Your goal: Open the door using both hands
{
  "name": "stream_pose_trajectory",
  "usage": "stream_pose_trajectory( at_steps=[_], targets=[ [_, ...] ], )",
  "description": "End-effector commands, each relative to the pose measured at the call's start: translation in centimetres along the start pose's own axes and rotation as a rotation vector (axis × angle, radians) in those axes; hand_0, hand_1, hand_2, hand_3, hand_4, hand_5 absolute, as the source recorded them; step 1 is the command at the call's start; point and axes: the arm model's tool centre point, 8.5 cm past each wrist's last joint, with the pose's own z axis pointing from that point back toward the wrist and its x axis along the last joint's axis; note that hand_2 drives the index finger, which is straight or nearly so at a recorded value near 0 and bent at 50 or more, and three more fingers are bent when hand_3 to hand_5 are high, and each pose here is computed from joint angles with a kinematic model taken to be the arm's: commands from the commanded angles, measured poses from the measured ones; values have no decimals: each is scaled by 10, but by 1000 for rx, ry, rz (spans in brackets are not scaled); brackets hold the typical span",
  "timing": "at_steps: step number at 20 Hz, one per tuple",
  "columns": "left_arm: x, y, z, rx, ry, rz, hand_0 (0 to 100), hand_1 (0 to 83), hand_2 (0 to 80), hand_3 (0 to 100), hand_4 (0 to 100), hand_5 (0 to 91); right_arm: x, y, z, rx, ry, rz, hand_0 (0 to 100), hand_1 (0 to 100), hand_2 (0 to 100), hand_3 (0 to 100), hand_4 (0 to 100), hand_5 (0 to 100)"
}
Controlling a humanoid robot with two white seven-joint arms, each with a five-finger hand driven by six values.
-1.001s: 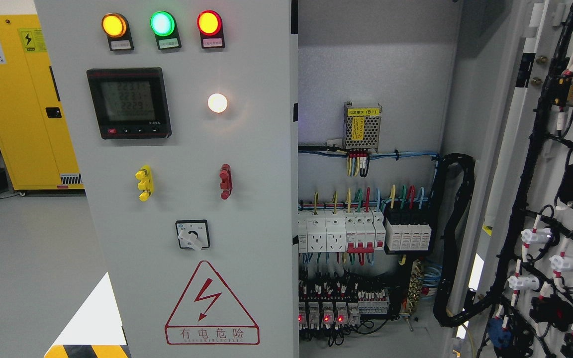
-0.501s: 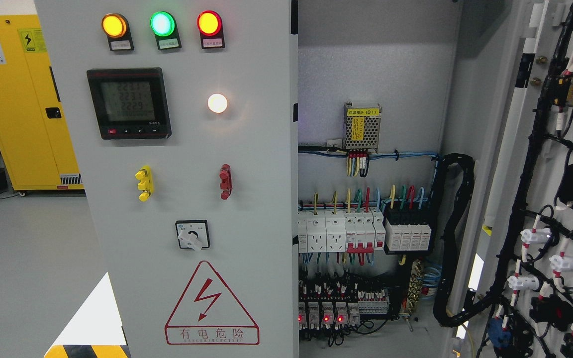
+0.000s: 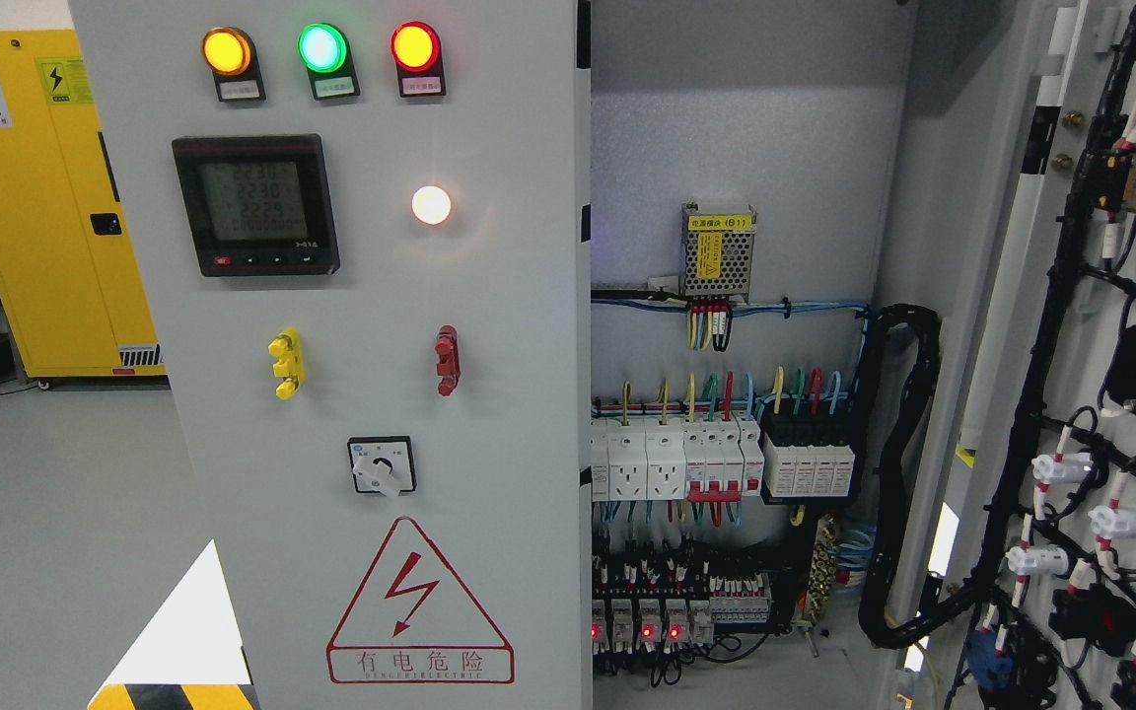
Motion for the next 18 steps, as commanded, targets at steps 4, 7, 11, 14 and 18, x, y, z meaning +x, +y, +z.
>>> stream_pose_trajectory(
  at_steps=[4, 7, 11, 14, 18],
  targets=[
    [-37, 12, 7, 20, 82, 5, 0, 0, 0, 0, 0, 0, 199, 54, 126, 145, -812, 76, 201, 122, 0, 0, 0, 0],
    [-36, 11, 7, 19, 82, -5, 0, 0, 0, 0, 0, 0, 231, 84, 191, 293, -1005, 12, 201, 121, 0, 0, 0, 0],
    [-39, 13, 8, 20, 87, -6, 0, 0, 0, 0, 0, 0, 261, 107, 255, 412, -1193, -9, 201, 121, 0, 0, 0, 0],
    [-39, 12, 7, 20, 84, 1, 0, 0, 0, 0, 0, 0, 283, 114, 292, 456, -1374, -9, 201, 121, 0, 0, 0, 0],
    [-40, 11, 7, 19, 85, 6, 0, 0, 0, 0, 0, 0, 315, 114, 321, 479, -1585, 4, 201, 121, 0, 0, 0, 0]
  ],
)
